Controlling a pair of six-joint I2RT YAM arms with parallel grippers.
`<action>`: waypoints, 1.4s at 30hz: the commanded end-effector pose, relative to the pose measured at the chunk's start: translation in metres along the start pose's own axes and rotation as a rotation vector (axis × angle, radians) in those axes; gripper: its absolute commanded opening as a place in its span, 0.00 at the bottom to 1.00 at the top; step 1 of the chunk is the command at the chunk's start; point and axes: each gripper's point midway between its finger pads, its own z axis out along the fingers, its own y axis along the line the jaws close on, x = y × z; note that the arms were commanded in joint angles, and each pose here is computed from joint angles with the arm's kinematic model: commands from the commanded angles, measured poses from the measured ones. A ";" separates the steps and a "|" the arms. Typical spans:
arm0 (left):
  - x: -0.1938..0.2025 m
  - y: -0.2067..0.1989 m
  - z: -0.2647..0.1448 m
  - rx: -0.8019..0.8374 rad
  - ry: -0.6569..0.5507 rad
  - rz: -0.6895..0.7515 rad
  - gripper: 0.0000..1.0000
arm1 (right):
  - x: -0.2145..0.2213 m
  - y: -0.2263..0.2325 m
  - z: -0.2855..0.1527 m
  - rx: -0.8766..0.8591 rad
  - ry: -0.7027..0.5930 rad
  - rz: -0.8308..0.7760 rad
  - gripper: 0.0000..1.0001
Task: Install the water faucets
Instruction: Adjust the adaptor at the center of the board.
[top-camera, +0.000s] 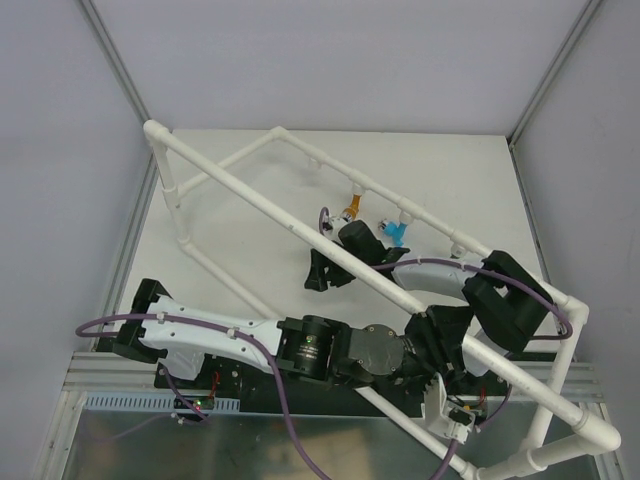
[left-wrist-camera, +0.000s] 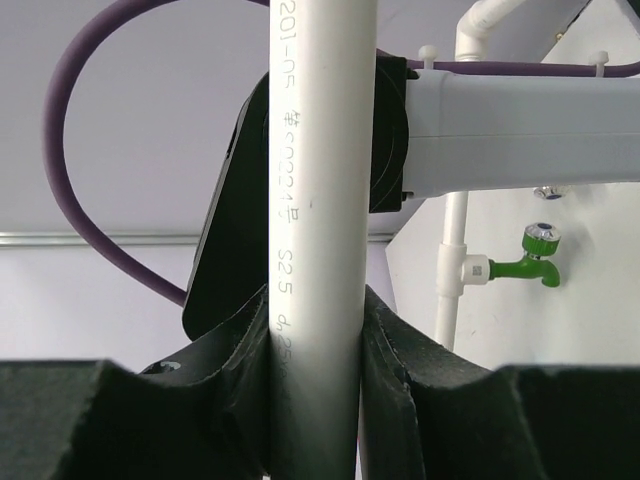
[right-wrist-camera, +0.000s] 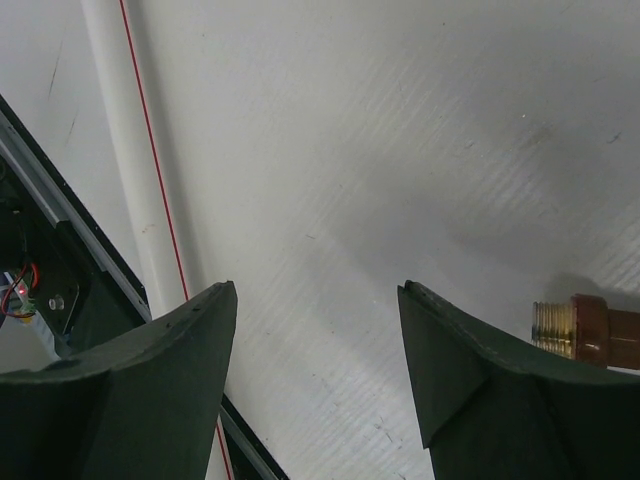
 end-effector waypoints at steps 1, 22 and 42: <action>0.035 0.048 -0.006 -0.159 0.148 0.015 0.00 | 0.001 0.003 0.008 -0.019 -0.023 0.003 0.72; 0.019 0.271 -0.099 -0.604 -0.074 -0.114 0.00 | -0.026 0.023 0.024 -0.033 -0.089 -0.020 0.76; 0.081 0.359 -0.246 -0.905 -0.099 -0.245 0.00 | -0.107 0.043 -0.022 0.050 -0.315 -0.153 0.79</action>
